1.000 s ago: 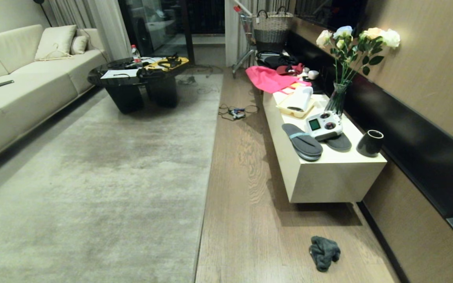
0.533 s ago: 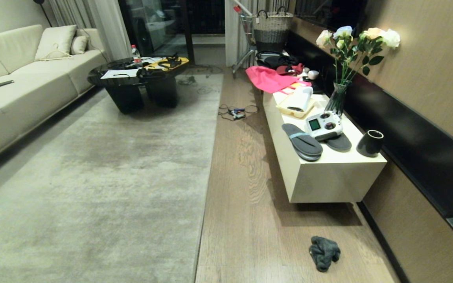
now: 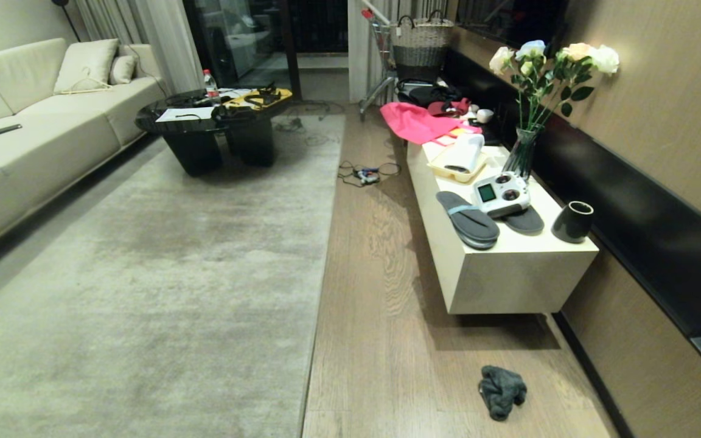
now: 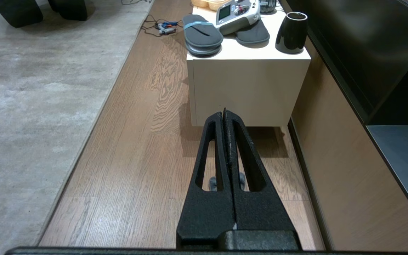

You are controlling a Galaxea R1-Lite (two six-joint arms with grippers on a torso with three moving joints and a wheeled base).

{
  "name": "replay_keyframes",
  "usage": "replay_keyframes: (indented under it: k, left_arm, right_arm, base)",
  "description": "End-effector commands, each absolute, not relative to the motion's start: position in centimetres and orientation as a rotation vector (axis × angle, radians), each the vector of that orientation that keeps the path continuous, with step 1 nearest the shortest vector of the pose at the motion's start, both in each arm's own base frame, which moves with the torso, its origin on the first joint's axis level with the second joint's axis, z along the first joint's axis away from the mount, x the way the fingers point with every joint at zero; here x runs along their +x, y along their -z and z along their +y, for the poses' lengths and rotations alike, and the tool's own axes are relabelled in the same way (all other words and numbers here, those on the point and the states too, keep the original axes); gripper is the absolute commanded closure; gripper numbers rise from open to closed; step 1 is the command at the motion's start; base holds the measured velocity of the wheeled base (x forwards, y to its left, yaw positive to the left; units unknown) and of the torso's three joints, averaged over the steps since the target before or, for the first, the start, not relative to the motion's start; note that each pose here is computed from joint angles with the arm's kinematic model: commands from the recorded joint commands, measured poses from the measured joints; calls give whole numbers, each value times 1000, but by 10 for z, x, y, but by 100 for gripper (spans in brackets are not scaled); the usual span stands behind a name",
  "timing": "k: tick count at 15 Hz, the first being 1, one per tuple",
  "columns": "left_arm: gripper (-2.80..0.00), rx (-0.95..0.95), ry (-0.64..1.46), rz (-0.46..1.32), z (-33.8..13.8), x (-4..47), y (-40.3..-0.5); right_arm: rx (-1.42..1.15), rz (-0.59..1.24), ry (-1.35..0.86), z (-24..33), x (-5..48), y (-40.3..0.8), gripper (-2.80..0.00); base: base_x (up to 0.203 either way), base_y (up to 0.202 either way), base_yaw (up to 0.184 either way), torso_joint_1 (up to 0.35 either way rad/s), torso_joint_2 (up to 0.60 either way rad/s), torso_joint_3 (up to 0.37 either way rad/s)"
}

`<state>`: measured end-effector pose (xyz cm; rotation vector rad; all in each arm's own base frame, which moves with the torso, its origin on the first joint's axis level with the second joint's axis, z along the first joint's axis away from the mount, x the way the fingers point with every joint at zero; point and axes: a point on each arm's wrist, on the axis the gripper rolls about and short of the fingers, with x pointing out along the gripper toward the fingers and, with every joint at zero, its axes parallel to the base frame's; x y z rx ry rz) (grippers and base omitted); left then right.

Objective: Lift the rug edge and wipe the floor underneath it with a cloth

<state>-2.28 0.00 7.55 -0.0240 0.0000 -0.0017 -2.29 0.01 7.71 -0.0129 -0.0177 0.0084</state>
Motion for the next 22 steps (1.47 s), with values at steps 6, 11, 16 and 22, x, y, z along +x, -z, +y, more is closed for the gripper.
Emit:
replay_keyframes:
  k: [6, 11, 16, 22]
  left_arm:
    - [0, -25, 2, 0, 0, -23, -75]
    - [0, -25, 3, 0, 0, -23, -75]
    - [0, -25, 2, 0, 0, -23, -75]
    - [0, -25, 2, 0, 0, -23, -75]
  right_arm:
    - [-14, -17, -10, 0, -23, -77, 0]
    - [-14, -17, -9, 0, -23, -77, 0]
    - [-14, -17, -10, 0, -23, -77, 0]
    - [-14, -17, -9, 0, -23, -77, 0]
  base:
    - [0, 0, 0, -4, -74, -85]
    - [0, 0, 0, 1, -402, -388]
    - [0, 0, 0, 71, -454, -387]
    - [0, 0, 0, 123, -489, -367]
